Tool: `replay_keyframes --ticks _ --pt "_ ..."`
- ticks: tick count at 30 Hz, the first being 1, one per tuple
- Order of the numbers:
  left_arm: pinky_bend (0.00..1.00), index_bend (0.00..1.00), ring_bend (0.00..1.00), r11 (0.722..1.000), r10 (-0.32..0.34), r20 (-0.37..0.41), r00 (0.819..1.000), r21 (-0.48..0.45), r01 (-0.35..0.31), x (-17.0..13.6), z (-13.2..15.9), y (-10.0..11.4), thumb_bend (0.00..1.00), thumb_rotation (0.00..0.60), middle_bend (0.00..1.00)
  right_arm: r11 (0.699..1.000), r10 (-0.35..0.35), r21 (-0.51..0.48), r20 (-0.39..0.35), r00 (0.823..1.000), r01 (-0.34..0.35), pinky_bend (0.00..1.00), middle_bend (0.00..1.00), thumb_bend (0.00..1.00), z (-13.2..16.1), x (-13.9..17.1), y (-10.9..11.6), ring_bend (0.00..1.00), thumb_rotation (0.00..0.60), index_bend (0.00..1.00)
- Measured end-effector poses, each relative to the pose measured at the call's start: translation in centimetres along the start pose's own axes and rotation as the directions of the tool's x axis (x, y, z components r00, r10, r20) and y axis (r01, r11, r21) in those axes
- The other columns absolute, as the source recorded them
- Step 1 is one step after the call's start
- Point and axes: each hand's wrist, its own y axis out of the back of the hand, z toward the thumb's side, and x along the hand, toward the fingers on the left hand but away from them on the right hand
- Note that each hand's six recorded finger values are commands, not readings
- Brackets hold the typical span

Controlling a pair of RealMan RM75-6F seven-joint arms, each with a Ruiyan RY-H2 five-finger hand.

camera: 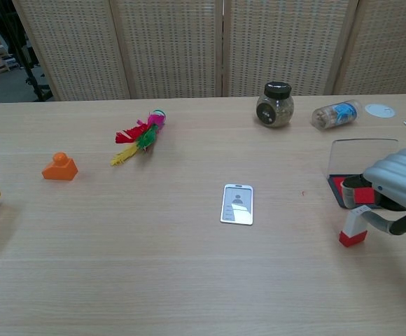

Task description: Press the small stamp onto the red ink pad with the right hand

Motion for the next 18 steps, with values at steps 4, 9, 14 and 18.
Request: replay_keyframes --ticks 4,9,14,18 --pt "0.0 0.0 0.0 1.0 0.001 0.001 1.0 -0.001 -0.001 0.0 0.0 0.0 0.0 0.6 0.0 1.0 0.0 -0.003 -0.001 1.0 0.0 1.0 1.0 0.52 0.0 0.0 0.0 1.0 0.6 0.41" --pt "0.0 0.0 0.0 1.0 -0.001 0.0 1.0 -0.001 0.001 0.0 0.0 0.0 0.0 0.6 0.0 1.0 -0.004 0.002 -0.007 1.0 0.004 1.0 1.0 0.52 0.1 0.3 0.2 1.0 0.6 0.41" --pt "0.0 0.0 0.0 1.0 -0.005 0.001 1.0 -0.001 0.005 0.0 0.1 0.0 0.0 0.6 0.0 1.0 -0.007 0.01 -0.014 1.0 0.007 1.0 1.0 0.52 0.1 0.8 0.5 1.0 0.6 0.41" --pt "0.0 0.0 0.0 1.0 -0.003 0.004 1.0 -0.002 0.003 -0.1 0.1 0.0 0.0 0.6 0.0 1.0 -0.02 0.014 -0.019 1.0 0.02 1.0 1.0 0.52 0.2 1.1 0.9 1.0 0.6 0.4"
